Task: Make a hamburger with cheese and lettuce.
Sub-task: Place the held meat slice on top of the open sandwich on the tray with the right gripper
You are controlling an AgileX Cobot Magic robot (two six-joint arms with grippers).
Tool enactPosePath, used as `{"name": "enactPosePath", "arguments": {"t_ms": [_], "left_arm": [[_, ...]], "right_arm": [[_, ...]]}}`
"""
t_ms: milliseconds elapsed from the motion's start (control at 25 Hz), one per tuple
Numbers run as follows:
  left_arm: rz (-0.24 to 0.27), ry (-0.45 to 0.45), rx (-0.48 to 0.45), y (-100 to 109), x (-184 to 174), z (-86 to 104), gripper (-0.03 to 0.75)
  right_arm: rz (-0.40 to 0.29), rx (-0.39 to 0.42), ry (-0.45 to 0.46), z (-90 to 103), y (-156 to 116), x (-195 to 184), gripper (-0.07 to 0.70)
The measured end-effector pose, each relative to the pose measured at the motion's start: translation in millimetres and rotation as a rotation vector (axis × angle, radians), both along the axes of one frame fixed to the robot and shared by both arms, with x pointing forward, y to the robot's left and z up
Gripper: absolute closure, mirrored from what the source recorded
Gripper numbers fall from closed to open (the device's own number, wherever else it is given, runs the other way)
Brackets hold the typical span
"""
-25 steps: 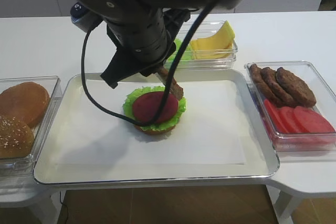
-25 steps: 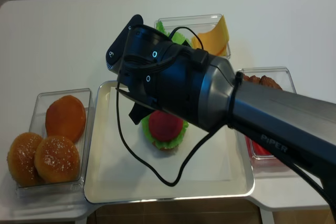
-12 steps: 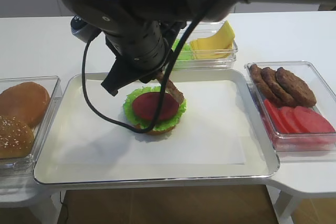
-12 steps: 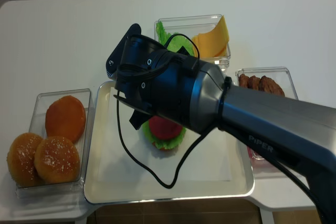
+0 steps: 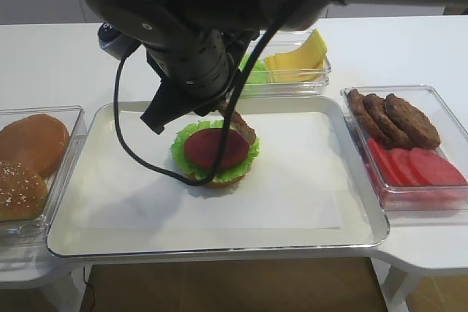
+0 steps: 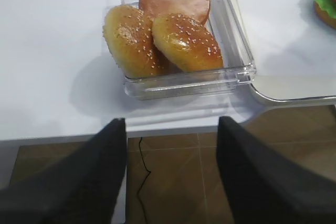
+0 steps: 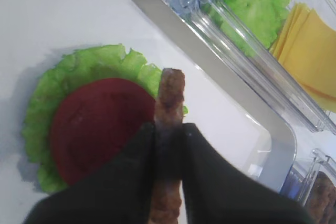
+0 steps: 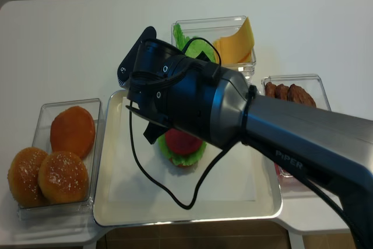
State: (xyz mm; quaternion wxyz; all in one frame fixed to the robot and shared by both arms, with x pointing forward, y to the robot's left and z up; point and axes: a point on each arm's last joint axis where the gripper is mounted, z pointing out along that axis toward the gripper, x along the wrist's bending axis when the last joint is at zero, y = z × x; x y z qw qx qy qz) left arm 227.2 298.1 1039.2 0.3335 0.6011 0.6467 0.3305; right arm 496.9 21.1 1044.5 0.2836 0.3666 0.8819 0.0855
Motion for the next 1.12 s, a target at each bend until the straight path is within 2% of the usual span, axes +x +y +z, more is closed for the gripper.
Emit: {"name": "enactPosePath", "arguments": {"t_ms": [280,520,1120], "left_arm": [[0.000,0.000,0.000,0.0,0.0,0.0,0.312],[0.000,0.000,0.000,0.0,0.0,0.0,0.312],[0.000,0.000,0.000,0.0,0.0,0.0,0.312]], "right_arm": [[0.000,0.000,0.000,0.0,0.0,0.0,0.502],[0.001,0.000,0.000,0.0,0.0,0.0,0.468],[-0.006,0.006,0.004,-0.2,0.2,-0.3,0.461]]}}
